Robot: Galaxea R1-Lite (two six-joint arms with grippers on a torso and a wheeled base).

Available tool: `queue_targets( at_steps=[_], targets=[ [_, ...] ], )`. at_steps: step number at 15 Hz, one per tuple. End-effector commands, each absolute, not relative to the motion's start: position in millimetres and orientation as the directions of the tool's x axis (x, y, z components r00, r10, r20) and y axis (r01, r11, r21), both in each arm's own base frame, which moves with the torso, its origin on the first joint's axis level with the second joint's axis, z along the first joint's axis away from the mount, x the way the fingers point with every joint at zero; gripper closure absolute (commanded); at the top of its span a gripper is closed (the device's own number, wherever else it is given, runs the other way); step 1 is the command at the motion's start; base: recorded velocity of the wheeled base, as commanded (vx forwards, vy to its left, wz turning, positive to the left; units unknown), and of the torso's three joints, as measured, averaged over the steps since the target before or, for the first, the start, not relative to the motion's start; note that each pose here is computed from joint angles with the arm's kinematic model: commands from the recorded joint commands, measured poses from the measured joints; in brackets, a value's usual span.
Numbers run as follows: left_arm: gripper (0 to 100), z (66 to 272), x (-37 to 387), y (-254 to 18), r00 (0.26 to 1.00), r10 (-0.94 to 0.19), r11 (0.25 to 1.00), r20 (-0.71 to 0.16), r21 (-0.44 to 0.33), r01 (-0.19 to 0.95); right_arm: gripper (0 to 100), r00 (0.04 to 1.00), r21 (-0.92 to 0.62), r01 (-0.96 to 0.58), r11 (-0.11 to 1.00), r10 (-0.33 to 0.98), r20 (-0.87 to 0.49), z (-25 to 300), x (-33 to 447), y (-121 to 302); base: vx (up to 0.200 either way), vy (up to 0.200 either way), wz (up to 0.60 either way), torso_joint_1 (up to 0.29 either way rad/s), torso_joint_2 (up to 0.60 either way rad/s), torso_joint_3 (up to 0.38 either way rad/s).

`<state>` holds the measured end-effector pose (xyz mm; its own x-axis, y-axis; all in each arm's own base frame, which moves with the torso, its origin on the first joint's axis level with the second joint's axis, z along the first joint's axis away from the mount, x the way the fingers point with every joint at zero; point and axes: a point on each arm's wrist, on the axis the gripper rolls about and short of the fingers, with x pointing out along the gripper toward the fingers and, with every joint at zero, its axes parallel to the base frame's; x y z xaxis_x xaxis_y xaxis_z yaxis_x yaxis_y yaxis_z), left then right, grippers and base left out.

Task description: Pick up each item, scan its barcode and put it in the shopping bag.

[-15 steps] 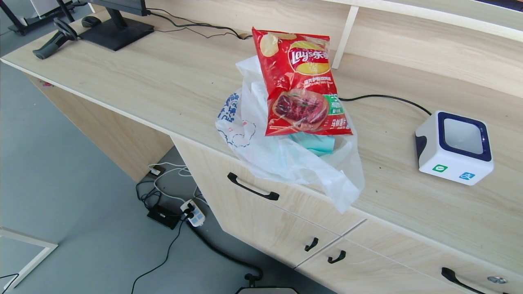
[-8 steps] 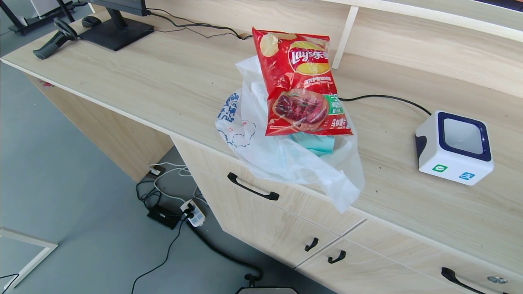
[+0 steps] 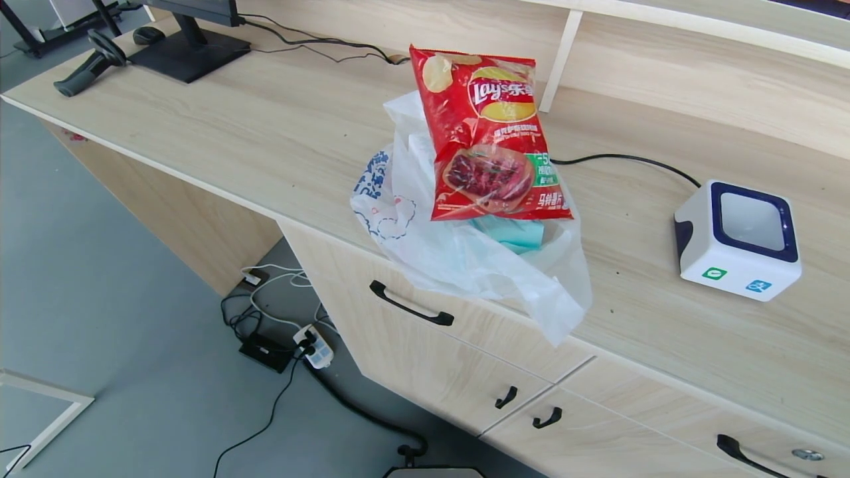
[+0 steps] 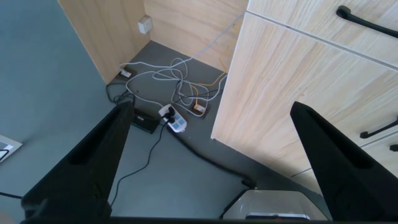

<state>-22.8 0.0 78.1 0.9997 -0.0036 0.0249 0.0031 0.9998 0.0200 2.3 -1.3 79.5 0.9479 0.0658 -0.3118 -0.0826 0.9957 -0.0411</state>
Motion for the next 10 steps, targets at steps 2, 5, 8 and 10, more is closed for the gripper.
queue_targets(
  at_steps=[2,5,8,10],
  targets=[
    [0,78,-23,0,1.0,-0.003,1.0,0.025,0.02,0.003,0,0.989,-0.034,-0.071,0.997,0.066,-0.133,79,-12,-3,0.0,0.0,0.0,0.0,0.0,0.0],
    [0,78,-23,0,1.0,-0.003,1.0,0.025,0.022,0.003,0,0.996,-0.029,0.025,0.999,-0.028,-0.086,78,-16,-2,0.0,0.0,0.0,0.0,0.0,0.0],
    [0,78,-23,0,1.0,-0.003,1.0,0.025,0.022,0.003,0,0.997,-0.018,0.077,0.997,-0.077,0.0,76,-23,-1,0.0,0.0,0.0,0.0,0.0,0.0],
    [0,78,-23,0,1.0,-0.003,1.0,0.025,0.02,0.003,0,0.997,0.023,0.078,0.997,-0.078,0.005,76,-23,-1,0.0,0.0,0.0,0.0,0.0,0.0]
  ],
)
